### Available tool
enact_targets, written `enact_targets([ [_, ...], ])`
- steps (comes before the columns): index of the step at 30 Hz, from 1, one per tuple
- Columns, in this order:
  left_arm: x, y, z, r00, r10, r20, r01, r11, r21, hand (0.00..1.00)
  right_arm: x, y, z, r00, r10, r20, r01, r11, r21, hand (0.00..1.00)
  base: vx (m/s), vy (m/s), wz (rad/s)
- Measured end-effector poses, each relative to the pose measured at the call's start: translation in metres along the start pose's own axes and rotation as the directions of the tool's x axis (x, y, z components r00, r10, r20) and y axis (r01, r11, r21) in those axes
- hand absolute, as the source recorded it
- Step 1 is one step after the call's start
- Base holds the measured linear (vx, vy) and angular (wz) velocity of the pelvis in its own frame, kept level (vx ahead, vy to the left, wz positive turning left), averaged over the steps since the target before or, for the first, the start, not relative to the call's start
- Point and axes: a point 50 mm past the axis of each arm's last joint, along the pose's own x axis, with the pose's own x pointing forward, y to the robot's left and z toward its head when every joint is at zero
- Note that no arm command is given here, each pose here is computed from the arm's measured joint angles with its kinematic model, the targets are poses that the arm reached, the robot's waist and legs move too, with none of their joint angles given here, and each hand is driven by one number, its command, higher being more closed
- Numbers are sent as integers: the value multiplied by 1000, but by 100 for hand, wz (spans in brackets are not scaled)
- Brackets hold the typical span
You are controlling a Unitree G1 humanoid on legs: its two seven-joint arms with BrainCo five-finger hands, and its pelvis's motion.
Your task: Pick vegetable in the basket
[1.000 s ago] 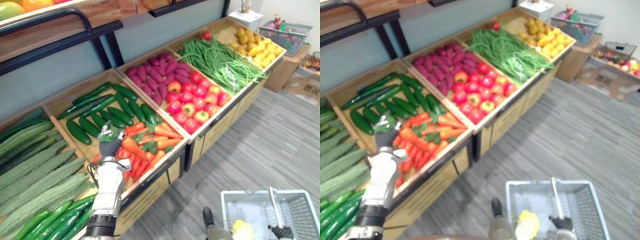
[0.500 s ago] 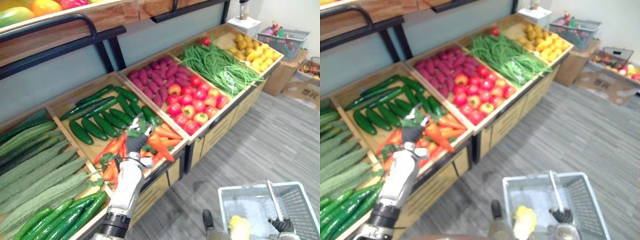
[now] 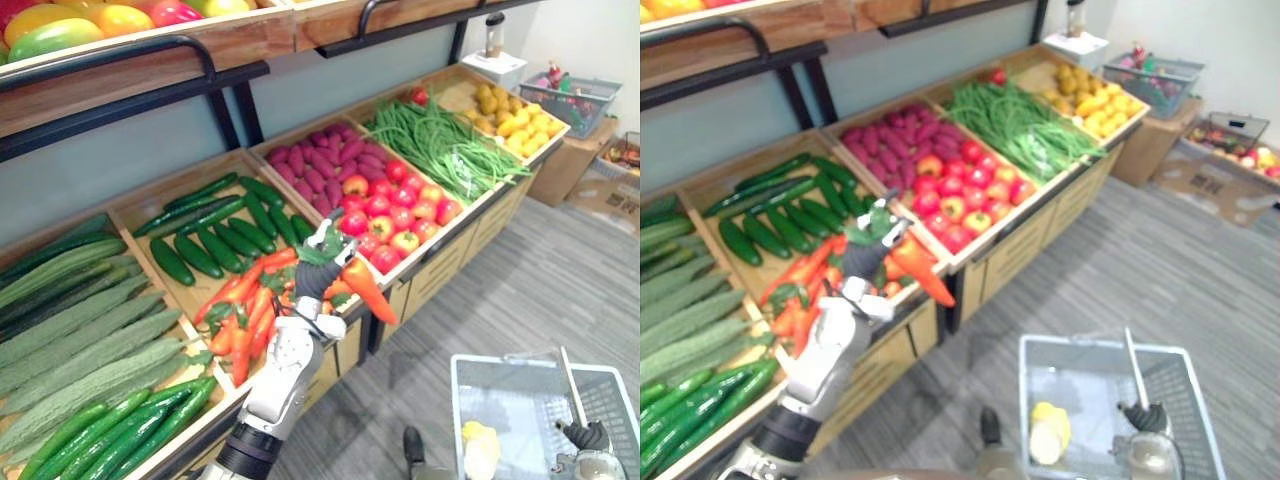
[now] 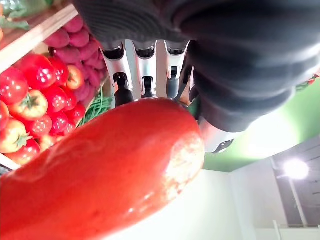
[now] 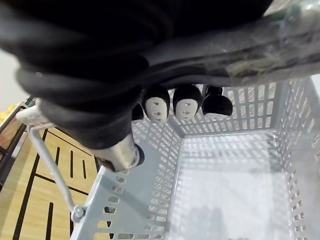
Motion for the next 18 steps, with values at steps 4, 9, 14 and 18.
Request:
enact_targets([
  [4, -1, -13, -2, 998, -60, -11, 60, 998, -10, 100, 1, -2, 8, 999, -8, 31, 8, 1000, 3, 100, 0, 0, 0],
  [9, 0, -28, -2, 992, -128, -9, 128, 992, -21, 100, 0, 5, 24, 995, 23, 96, -22, 1000, -12, 100, 0, 0, 0],
  [14, -5, -45, -7, 980, -199, -32, 196, 978, -74, 100, -2, 13, 38, 985, 72, 155, -69, 997, -27, 100, 0, 0, 0],
  [18, -8, -59, -10, 964, -261, -47, 257, 963, -82, 100, -4, 18, 48, 976, 90, 198, -86, 996, -32, 100, -1, -11, -4],
])
